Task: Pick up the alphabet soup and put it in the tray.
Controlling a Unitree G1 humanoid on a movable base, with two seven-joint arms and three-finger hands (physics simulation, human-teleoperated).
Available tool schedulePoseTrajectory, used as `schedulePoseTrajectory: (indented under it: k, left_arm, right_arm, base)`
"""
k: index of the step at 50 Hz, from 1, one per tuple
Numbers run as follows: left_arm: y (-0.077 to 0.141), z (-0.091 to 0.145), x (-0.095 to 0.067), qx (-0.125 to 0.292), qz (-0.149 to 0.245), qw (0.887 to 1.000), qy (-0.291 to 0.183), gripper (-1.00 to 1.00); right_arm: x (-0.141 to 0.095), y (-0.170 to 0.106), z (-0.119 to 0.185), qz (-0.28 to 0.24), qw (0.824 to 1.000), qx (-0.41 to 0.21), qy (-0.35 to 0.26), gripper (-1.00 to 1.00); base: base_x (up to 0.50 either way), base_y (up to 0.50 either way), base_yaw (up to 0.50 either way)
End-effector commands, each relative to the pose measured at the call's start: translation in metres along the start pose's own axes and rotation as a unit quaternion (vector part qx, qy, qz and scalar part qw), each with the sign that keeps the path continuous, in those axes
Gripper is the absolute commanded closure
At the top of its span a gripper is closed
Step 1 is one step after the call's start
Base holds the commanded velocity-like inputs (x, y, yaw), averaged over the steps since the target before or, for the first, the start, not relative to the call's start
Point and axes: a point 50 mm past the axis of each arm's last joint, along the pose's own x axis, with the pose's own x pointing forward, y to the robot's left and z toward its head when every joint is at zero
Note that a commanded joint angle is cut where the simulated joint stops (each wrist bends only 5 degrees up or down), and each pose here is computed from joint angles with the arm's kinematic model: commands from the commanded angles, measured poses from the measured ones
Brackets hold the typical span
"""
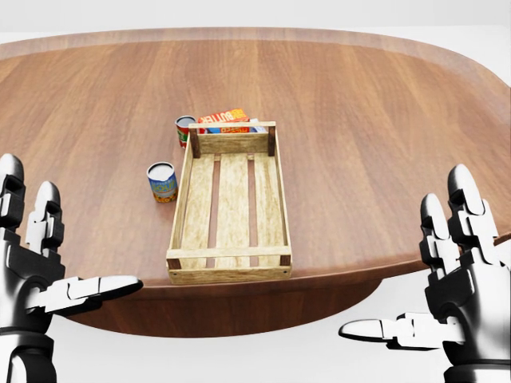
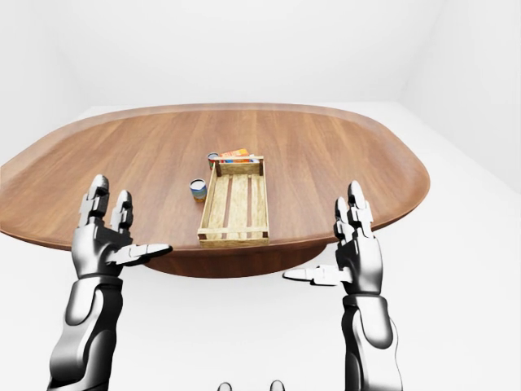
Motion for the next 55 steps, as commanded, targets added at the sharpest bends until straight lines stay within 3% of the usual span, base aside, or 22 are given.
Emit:
schedulePoseTrajectory:
  k: [1, 11, 55]
  left_arm:
    - [0.0, 0.004, -0.001, -0.001, 0.002, 1.0, -0.009, -1.0]
    - [0.002, 0.005, 0.0, -0.002, 0.004, 1.0, -0.011, -1.0]
    - [0.002, 0.009, -0.002, -0.003, 0.004, 1.0, -0.019, -1.0]
  right_arm:
    - [0.0, 0.0, 0.0, -0.002, 1.0, -0.003, 0.0, -1.0]
    - [-0.001, 0.009, 0.0, 0.017, 0.999, -0.049, 0.005, -1.0]
    - [-0.002, 0.013, 0.004, 0.028, 0.999, -0.029, -0.005, -1.0]
  base:
    - [0.0, 0.0, 0.0]
    - [0.18, 0.0, 0.0]
    - [0.5, 0.0, 0.0]
